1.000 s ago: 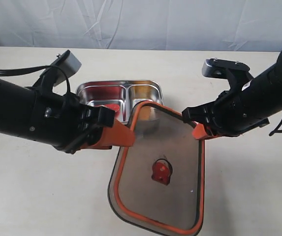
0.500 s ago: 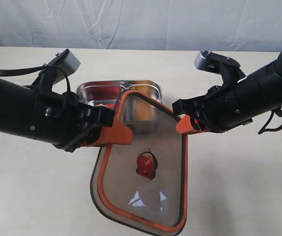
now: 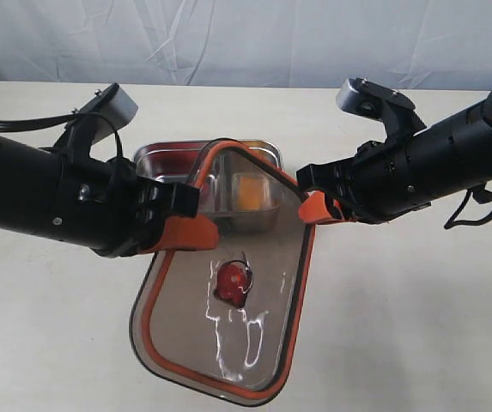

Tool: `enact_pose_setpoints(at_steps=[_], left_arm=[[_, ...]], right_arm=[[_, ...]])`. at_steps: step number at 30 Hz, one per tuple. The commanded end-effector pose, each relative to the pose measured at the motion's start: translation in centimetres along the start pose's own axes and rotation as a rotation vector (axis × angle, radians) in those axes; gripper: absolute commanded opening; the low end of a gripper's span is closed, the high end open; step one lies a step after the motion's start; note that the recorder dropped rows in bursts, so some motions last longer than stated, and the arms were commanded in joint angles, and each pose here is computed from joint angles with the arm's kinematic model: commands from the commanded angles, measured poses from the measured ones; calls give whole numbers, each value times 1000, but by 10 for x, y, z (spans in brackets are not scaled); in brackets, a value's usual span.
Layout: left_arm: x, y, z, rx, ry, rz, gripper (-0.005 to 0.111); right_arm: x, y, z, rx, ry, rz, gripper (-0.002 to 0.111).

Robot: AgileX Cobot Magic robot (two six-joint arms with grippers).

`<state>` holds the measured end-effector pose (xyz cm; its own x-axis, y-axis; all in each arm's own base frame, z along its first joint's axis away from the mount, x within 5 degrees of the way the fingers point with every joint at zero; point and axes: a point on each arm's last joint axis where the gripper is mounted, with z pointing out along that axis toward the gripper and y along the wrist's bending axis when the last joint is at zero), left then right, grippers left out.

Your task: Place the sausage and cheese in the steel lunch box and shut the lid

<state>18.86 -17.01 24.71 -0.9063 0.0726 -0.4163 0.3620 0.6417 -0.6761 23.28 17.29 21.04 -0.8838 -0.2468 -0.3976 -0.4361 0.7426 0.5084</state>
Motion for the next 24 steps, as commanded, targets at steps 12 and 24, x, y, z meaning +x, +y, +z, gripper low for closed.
enact_pose_setpoints(at_steps=[12, 24], left_arm=[[1, 0, -1, -8, -5, 21, 0], [-27, -9, -14, -145, -51, 334, 0]], right_arm=[[-1, 6, -5, -44, -19, 40, 40], [-12, 10, -60, 191, -300, -65, 40]])
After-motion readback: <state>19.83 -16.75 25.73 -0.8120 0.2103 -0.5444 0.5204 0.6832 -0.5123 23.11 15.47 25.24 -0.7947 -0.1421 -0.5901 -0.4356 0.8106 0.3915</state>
